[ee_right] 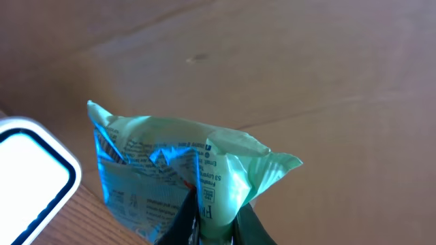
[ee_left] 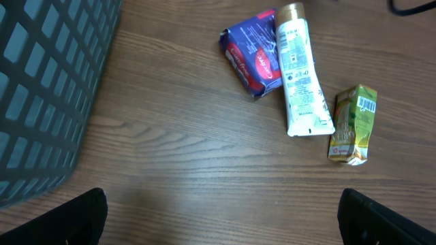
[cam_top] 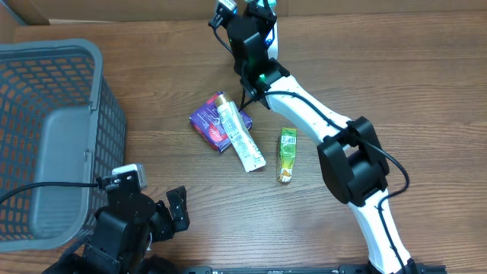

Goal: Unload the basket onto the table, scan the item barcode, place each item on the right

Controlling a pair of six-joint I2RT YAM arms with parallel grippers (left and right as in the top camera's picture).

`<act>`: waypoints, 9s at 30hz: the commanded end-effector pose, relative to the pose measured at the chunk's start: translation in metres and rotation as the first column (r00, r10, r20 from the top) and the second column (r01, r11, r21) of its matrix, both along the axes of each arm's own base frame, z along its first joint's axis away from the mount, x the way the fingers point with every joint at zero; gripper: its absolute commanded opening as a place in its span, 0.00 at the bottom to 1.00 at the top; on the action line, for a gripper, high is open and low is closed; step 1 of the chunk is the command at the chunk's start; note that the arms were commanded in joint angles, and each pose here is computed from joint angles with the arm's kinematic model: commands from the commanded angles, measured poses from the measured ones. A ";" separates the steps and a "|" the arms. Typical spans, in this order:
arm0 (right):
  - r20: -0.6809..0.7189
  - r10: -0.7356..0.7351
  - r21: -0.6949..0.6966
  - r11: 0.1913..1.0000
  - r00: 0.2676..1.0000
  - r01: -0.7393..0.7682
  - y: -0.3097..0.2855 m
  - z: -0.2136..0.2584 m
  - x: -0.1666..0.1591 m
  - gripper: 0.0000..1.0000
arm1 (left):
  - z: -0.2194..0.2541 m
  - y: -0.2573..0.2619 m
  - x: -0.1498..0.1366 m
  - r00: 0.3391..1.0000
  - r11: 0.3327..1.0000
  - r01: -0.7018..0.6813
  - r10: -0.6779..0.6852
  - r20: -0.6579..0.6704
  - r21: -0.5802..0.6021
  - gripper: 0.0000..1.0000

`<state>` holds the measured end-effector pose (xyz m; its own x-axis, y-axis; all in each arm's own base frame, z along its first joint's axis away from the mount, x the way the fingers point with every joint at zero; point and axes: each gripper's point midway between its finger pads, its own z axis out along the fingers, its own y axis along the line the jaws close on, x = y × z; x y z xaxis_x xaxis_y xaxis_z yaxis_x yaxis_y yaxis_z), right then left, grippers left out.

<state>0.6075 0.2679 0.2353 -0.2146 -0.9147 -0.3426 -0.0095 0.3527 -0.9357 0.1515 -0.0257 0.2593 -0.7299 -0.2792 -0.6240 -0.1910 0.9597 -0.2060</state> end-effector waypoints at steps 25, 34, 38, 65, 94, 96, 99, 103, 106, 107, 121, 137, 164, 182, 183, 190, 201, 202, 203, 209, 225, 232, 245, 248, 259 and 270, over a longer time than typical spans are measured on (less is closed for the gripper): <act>0.020 -0.005 0.093 0.996 1.000 0.003 -0.011 0.024 0.003 0.04 | -0.001 0.000 0.001 1.000 1.000 -0.014 0.014 0.000 -0.006 1.00; -0.156 0.178 0.422 0.901 0.972 -0.097 -0.025 0.113 -0.081 0.04 | -0.001 0.000 0.001 1.000 1.000 -0.014 0.014 0.001 -0.006 1.00; -0.232 0.235 0.780 0.624 0.944 0.036 -0.046 0.137 -0.131 0.04 | -0.001 0.000 0.001 1.000 1.000 -0.014 0.014 0.001 -0.006 1.00; -0.905 -0.127 0.383 -0.661 0.406 0.646 -0.367 -0.160 -0.255 0.04 | -0.001 0.000 0.001 1.000 1.000 -0.014 0.014 0.000 -0.006 1.00; -0.844 0.451 0.323 -0.006 0.291 0.946 -0.181 -0.103 -0.284 0.63 | -0.001 0.000 0.001 1.000 1.000 -0.014 0.014 0.000 -0.006 1.00; -0.853 0.471 0.301 0.094 0.224 0.949 -0.149 -0.115 -0.301 0.63 | -0.001 0.000 0.001 1.000 1.000 -0.014 0.014 0.000 -0.006 1.00; -0.859 0.482 0.297 0.190 0.175 0.936 -0.113 -0.133 -0.319 0.65 | -0.001 0.000 0.001 1.000 1.000 -0.014 0.014 0.000 -0.006 1.00; -0.899 0.403 0.276 0.213 0.174 0.937 -0.089 -0.162 -0.333 0.68 | -0.001 0.000 0.001 1.000 1.000 -0.014 0.014 0.000 -0.006 1.00; -0.914 0.363 0.273 0.224 0.180 0.936 -0.081 -0.177 -0.340 0.68 | -0.001 0.000 0.001 1.000 1.000 -0.014 0.014 0.001 -0.006 1.00; -0.920 0.347 0.272 0.223 0.185 0.936 -0.081 -0.182 -0.341 0.68 | -0.001 0.000 0.001 1.000 1.000 -0.014 0.014 0.001 -0.006 1.00; -0.903 0.361 0.327 0.229 0.232 0.917 -0.075 -0.195 -0.334 0.37 | -0.001 0.000 0.001 1.000 1.000 -0.014 0.014 0.001 -0.006 1.00; -0.922 0.346 0.259 0.215 0.175 0.941 -0.074 -0.219 -0.338 0.18 | -0.001 0.000 0.001 1.000 1.000 -0.014 0.014 0.001 -0.006 1.00; -0.893 -0.080 0.405 0.283 0.442 0.870 -0.152 -0.135 -0.300 0.04 | -0.001 0.000 0.001 1.000 1.000 -0.014 0.014 0.000 -0.006 1.00; -0.917 -0.065 0.354 0.320 0.393 0.879 -0.114 -0.159 -0.331 0.19 | -0.001 0.000 0.001 1.000 1.000 -0.014 0.014 -0.001 -0.005 1.00; -0.910 -0.093 0.360 0.309 0.405 0.880 -0.119 -0.158 -0.328 0.15 | -0.001 0.000 0.001 1.000 1.000 -0.014 0.014 -0.001 -0.005 0.99; -0.874 -0.186 0.388 0.289 0.449 0.875 -0.137 -0.155 -0.318 0.04 | -0.001 0.000 0.001 1.000 1.000 -0.014 0.014 -0.001 -0.005 1.00; -0.888 -0.146 0.363 0.357 0.435 0.861 -0.130 -0.188 -0.335 0.04 | -0.001 0.000 0.001 1.000 1.000 -0.014 0.014 -0.001 -0.005 1.00; -0.887 -0.130 0.367 0.385 0.443 0.847 -0.124 -0.188 -0.336 0.04 | -0.001 0.000 0.001 1.000 1.000 -0.014 0.014 -0.001 -0.005 1.00; -0.885 -0.117 0.371 0.407 0.450 0.835 -0.119 -0.188 -0.337 0.04 | -0.001 0.000 0.001 1.000 1.000 -0.014 0.014 -0.001 -0.005 0.99; -0.874 -0.028 0.399 0.529 0.485 0.749 -0.085 -0.186 -0.346 0.04 | -0.001 0.000 0.001 1.000 1.000 -0.014 0.014 -0.001 -0.005 1.00; -0.845 0.147 0.528 0.073 0.515 0.846 -0.095 -0.112 -0.329 0.27 | -0.001 0.000 0.001 1.000 1.000 -0.014 0.014 -0.001 -0.005 1.00; -0.865 0.248 0.419 -0.119 0.436 0.900 -0.125 -0.131 -0.337 0.74 | -0.001 0.000 0.001 1.000 1.000 -0.014 0.014 -0.001 -0.005 1.00; -0.739 0.527 0.339 -0.246 0.419 0.908 -0.125 -0.202 -0.347 0.61 | -0.001 0.000 0.001 1.000 1.000 -0.014 0.014 -0.001 -0.005 0.99; -0.736 0.517 0.359 -0.249 0.437 0.900 -0.127 -0.213 -0.343 0.49 | -0.001 0.000 0.001 1.000 1.000 -0.014 0.014 -0.001 -0.005 1.00; -0.696 0.505 0.450 -0.247 0.510 0.858 -0.127 -0.221 -0.316 0.35 | -0.001 0.000 0.001 1.000 1.000 -0.014 0.014 -0.001 -0.005 1.00; -0.699 0.461 0.531 -0.178 0.547 0.828 -0.135 -0.224 -0.308 0.04 | -0.001 0.000 0.001 1.000 1.000 -0.014 0.014 -0.001 -0.005 1.00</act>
<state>0.2950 0.1491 0.0276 -0.9283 0.3544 -0.1122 0.1676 0.6683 0.7248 0.1514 -0.0256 0.2581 -0.7318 -0.2782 -0.6222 -0.1916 0.9601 -0.2039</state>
